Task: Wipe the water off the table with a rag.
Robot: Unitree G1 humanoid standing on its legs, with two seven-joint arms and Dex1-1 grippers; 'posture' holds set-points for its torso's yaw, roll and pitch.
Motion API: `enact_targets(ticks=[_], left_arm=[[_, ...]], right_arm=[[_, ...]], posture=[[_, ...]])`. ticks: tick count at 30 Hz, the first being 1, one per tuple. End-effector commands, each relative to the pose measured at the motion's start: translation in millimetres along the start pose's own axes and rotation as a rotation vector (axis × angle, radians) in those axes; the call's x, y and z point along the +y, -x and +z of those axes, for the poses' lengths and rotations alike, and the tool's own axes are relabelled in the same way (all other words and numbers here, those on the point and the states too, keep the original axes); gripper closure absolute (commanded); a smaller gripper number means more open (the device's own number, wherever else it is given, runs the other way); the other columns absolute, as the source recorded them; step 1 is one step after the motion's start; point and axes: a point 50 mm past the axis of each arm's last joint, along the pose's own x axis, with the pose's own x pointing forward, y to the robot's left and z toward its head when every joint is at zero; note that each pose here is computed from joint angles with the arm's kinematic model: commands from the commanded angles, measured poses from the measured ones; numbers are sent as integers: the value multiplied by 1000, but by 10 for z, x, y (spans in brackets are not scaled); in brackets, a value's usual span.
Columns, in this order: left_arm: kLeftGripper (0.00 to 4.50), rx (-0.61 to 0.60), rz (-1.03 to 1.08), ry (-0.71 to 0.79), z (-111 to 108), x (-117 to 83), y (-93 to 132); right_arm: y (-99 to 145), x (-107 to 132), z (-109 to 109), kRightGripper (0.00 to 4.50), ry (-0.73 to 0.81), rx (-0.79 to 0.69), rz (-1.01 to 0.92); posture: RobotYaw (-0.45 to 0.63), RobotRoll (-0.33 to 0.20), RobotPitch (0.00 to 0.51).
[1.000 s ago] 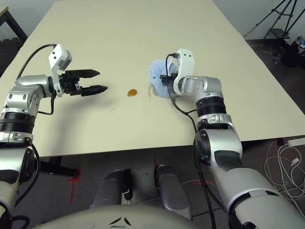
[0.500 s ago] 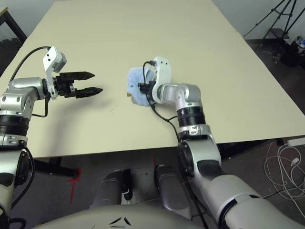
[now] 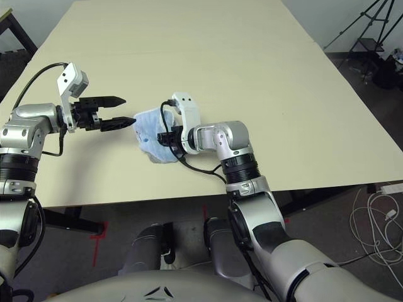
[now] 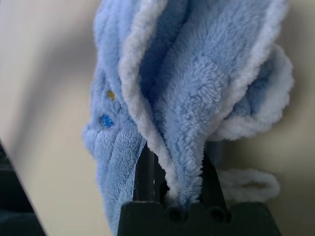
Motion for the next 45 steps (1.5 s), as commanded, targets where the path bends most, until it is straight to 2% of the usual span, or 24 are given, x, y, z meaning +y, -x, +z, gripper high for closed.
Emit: enact_targets(ticks=[1, 5, 10, 18, 30, 34, 38, 45], left_arm=[[0, -4, 7, 2, 0, 3, 16], [0, -7, 7, -1, 10, 11, -5], [0, -9, 5, -6, 24, 24, -32], [0, -12, 3, -9, 34, 49, -66], [0, -12, 6, -5, 15, 87, -105], [0, -13, 5, -4, 17, 100, -119], [0, -12, 4, -4, 12, 110, -118], [0, -9, 6, -4, 16, 131, -124]], right_arm=[[139, -465, 48, 4462, -37, -39, -228], [356, -760, 248, 4462, -46, -128, -349], [604, -978, 458, 4462, -64, -217, -435], [813, -989, 675, 4462, -57, -281, -404], [1543, -966, 1081, 4462, 18, -383, -330], [1771, -1031, 1085, 4462, 31, -372, -345], [1933, -1136, 999, 4462, 21, -337, -381], [2042, -1375, 675, 4462, -33, -217, -434]], posture=[[-145, 0, 142], [-154, 0, 140], [-167, 0, 139], [-167, 0, 140], [-181, 0, 139], [-187, 0, 137], [-193, 0, 138], [-203, 0, 141]])
